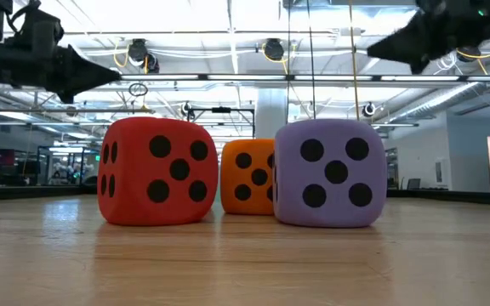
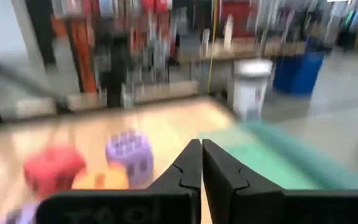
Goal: Pick & Place Dice
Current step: Put the right big violet dice into the green bin
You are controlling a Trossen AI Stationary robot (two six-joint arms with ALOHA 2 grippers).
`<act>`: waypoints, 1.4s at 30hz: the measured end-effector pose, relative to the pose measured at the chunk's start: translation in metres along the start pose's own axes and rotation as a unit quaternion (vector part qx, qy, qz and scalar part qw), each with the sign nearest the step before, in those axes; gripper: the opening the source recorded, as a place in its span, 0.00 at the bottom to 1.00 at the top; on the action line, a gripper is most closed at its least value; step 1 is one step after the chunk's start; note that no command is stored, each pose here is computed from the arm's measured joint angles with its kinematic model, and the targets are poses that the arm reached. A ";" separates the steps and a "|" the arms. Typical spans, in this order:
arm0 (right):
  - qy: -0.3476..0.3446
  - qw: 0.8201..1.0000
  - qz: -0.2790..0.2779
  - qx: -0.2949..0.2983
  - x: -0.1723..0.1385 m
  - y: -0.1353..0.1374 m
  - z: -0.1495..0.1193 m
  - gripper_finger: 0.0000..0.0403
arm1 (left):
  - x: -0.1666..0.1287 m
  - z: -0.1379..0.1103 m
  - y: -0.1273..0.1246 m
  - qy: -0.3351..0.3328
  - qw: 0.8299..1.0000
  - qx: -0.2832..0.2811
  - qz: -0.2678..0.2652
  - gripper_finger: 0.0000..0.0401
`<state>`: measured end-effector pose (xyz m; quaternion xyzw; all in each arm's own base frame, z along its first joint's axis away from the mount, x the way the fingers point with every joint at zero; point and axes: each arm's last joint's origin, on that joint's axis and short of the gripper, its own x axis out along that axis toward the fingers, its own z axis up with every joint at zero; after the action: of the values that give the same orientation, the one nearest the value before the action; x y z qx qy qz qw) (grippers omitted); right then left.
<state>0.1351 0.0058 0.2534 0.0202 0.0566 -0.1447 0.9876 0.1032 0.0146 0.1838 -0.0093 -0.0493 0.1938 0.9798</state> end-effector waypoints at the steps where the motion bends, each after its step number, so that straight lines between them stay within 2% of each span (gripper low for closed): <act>1: 0.018 1.000 0.004 -0.004 0.005 0.004 0.009 0.02 | 0.000 0.001 0.000 -0.004 1.000 0.000 0.003 0.02; 5: 0.117 0.993 0.007 -0.003 0.025 0.022 0.030 0.10 | 0.000 0.004 0.002 -0.021 0.999 0.008 0.029 0.02; 10: 0.233 0.972 0.010 0.002 0.051 0.045 0.046 0.36 | 0.000 0.005 0.003 -0.022 0.998 0.005 0.050 0.02; 14: 0.281 0.959 0.046 -0.004 0.074 0.068 0.045 0.61 | 0.000 0.005 0.003 -0.022 0.998 0.004 0.057 0.02; 17: 0.291 0.955 0.049 0.000 0.086 0.081 0.045 0.77 | 0.000 0.005 0.003 -0.022 0.998 0.003 0.057 0.02; 22: 0.317 0.945 0.075 0.018 0.100 0.100 0.037 0.96 | 0.000 0.005 0.003 -0.023 0.998 -0.018 0.056 0.02; 28: 0.329 0.931 0.152 0.033 0.111 0.125 0.024 0.98 | 0.000 0.004 0.003 -0.020 0.998 -0.027 0.055 0.02; 42: 0.362 0.919 0.156 0.013 0.125 0.148 -0.008 0.99 | 0.000 0.001 0.003 -0.008 0.998 -0.031 0.054 0.02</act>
<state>0.2963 0.1128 0.2345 0.0926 0.4040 0.0275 0.9096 0.1018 0.0174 0.1849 -0.0412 -0.0622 0.2451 0.9666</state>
